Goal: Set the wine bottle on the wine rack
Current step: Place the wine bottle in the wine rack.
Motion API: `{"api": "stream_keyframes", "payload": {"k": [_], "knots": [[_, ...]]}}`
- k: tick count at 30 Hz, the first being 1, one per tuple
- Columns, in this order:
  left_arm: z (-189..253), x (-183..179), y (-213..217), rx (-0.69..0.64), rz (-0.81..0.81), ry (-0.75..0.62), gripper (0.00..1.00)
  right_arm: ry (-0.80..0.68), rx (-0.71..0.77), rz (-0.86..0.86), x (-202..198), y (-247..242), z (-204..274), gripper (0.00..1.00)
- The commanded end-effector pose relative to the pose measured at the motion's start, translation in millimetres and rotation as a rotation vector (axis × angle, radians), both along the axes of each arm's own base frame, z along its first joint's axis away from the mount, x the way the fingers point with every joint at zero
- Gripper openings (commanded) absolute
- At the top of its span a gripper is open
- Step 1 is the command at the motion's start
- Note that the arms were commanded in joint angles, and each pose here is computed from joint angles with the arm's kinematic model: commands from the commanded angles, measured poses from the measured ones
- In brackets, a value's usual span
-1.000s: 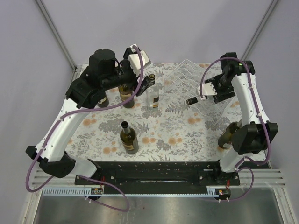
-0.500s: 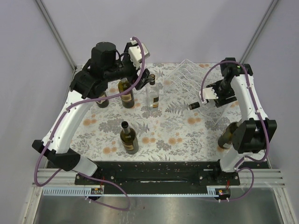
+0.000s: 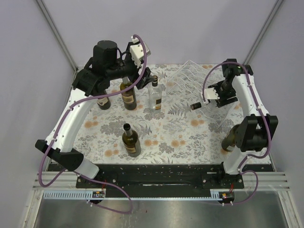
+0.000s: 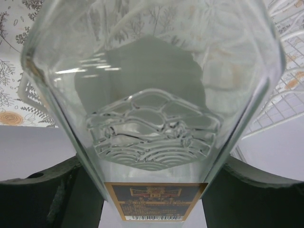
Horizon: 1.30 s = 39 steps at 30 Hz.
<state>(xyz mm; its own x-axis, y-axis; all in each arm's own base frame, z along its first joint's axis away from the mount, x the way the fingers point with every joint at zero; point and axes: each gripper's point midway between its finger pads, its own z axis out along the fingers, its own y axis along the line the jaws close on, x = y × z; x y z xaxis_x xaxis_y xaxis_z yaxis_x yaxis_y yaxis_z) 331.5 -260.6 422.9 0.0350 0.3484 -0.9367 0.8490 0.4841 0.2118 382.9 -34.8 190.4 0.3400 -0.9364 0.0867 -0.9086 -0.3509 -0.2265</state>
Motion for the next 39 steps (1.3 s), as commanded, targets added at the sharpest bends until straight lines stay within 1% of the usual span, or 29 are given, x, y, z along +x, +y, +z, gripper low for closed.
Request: {"api": "stream_keyframes", "payload": {"k": [1,12,20,21,24,27,30,33,37,39], "knots": [[28,0,-3,-0.066,-0.028,-0.063,0.90,-0.107,-0.159,0.609,46,19,30,0.00],[26,6,-2,-0.068,-0.027,-0.059,0.90,-0.140,-0.172,0.666,63,28,33,0.00],[25,7,-2,-0.073,-0.030,-0.058,0.89,-0.161,-0.138,0.682,72,40,32,0.00],[25,7,-2,-0.071,-0.028,-0.059,0.89,-0.168,-0.121,0.672,73,42,32,0.00],[24,6,0,-0.070,-0.025,-0.057,0.89,-0.160,-0.010,0.610,70,56,34,0.00],[24,6,1,-0.071,-0.025,-0.057,0.89,-0.183,0.145,0.509,72,75,46,0.00],[22,5,0,-0.073,-0.030,-0.052,0.89,-0.153,0.305,0.373,69,91,59,0.00],[21,3,0,-0.075,-0.037,-0.046,0.89,-0.103,0.410,0.273,64,102,68,0.00],[19,1,1,-0.075,-0.038,-0.044,0.89,-0.078,0.470,0.198,53,110,80,0.00],[17,1,1,-0.073,-0.037,-0.039,0.89,-0.066,0.471,0.207,45,111,79,0.00]]}}
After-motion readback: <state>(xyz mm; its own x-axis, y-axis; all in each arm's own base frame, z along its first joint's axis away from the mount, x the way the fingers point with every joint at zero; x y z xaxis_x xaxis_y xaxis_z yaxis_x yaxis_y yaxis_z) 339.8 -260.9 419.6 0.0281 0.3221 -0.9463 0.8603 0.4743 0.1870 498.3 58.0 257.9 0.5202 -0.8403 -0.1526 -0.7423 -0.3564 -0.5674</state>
